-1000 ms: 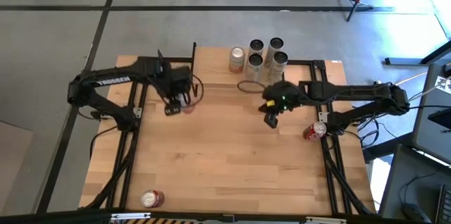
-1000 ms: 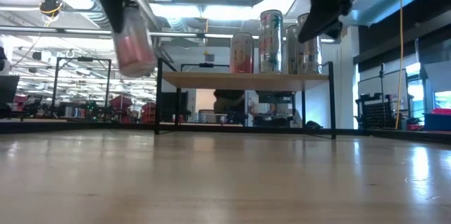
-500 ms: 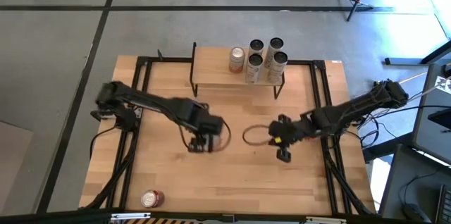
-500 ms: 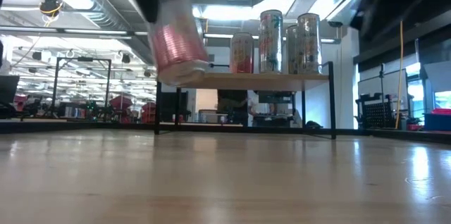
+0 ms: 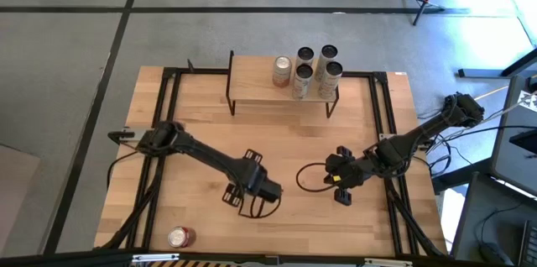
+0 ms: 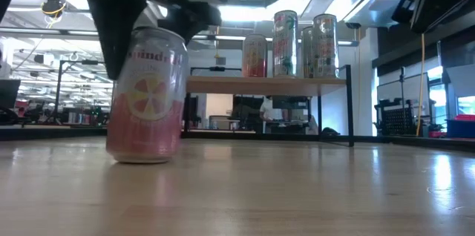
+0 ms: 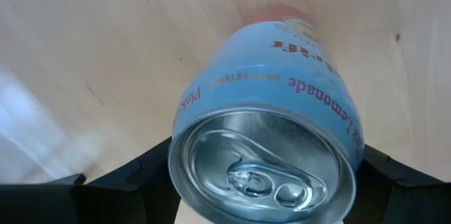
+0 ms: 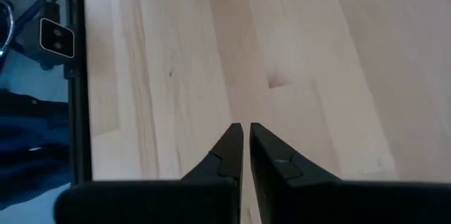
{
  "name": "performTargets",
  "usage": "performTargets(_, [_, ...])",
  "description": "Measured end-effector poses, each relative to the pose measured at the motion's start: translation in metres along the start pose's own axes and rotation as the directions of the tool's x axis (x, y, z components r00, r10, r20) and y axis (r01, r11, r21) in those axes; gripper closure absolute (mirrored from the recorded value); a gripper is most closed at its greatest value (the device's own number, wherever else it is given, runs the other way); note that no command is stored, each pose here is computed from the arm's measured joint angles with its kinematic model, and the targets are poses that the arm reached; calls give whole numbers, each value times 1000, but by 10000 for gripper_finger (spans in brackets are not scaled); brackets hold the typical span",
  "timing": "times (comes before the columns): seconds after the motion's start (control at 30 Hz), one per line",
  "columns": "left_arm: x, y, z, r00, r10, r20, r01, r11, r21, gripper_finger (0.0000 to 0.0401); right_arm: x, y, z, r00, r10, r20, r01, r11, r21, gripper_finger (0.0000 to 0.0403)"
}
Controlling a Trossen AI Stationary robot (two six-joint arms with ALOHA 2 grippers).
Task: Place canned beverage on shelf
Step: Put the orange and white soda can aligned with other orange and white soda can on the shelf
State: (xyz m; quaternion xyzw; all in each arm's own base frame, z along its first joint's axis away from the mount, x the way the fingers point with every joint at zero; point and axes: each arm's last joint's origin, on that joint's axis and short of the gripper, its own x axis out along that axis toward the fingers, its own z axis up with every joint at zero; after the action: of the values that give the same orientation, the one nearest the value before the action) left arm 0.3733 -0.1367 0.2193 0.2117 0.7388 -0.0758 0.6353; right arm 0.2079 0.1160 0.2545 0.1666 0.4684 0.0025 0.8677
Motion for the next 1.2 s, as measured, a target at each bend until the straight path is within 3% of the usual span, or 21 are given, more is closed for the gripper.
performTargets(0.27, [0, -6, 3, 998, 55, 24, -56, 998, 16, 128, 0, 1, 0, 1000, -12, 16, 12, 1000, 1, 386])
performTargets(0.53, [-4, -15, 1, 996, 81, 30, -83, 995, 61, 82, 0, 2, 1, 1000, 12, 10, -12, 1000, 2, 386])
performTargets(0.8, [-37, -10, -8, 989, 85, 121, -87, 996, 11, 78, 0, 2, 1, 1000, 19, 14, -19, 1000, 3, 386])
performTargets(0.9, [-51, -7, -14, 982, 85, 167, -76, 996, -56, 78, 0, 2, 1, 1000, 21, 16, -21, 1000, 2, 386])
performTargets(1.03, [-73, -1, -29, 969, 90, 231, -36, 973, -229, 78, 0, 2, 1, 1000, 21, 17, -21, 1000, 2, 386])
performTargets(1.13, [-87, 4, -40, 951, 106, 291, 18, 920, -392, 78, 0, 3, 2, 1000, 23, 19, -23, 1000, 2, 386])
performTargets(1.2, [-96, 5, -44, 933, 136, 334, 58, 857, -512, 78, 0, 3, 1, 1000, 23, 18, -23, 1000, 2, 386])
